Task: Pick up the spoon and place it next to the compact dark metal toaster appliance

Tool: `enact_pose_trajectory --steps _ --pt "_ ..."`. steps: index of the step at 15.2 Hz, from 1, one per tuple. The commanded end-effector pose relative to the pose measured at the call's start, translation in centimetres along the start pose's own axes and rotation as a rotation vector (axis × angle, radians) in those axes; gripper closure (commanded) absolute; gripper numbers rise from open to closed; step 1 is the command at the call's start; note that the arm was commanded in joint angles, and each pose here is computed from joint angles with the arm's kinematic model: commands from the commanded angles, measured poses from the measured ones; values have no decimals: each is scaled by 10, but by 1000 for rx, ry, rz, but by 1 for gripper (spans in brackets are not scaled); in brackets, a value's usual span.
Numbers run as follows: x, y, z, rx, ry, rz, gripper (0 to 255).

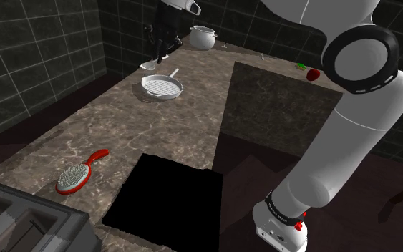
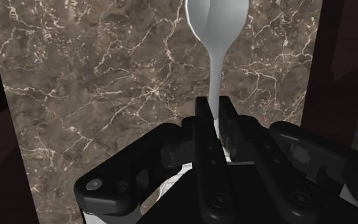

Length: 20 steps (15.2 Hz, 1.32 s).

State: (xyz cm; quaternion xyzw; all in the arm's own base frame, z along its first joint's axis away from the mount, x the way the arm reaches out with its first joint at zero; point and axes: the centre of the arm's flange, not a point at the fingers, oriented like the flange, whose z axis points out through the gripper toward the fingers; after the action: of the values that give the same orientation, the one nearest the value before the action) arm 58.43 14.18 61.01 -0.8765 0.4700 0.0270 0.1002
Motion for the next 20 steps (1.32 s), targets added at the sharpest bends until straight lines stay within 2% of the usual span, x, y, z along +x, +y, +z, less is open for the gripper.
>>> enact_pose_trajectory --steps 1,20 --pt "-20 7 3 0 0 0 255" --pt "-262 70 28 0 0 0 255"
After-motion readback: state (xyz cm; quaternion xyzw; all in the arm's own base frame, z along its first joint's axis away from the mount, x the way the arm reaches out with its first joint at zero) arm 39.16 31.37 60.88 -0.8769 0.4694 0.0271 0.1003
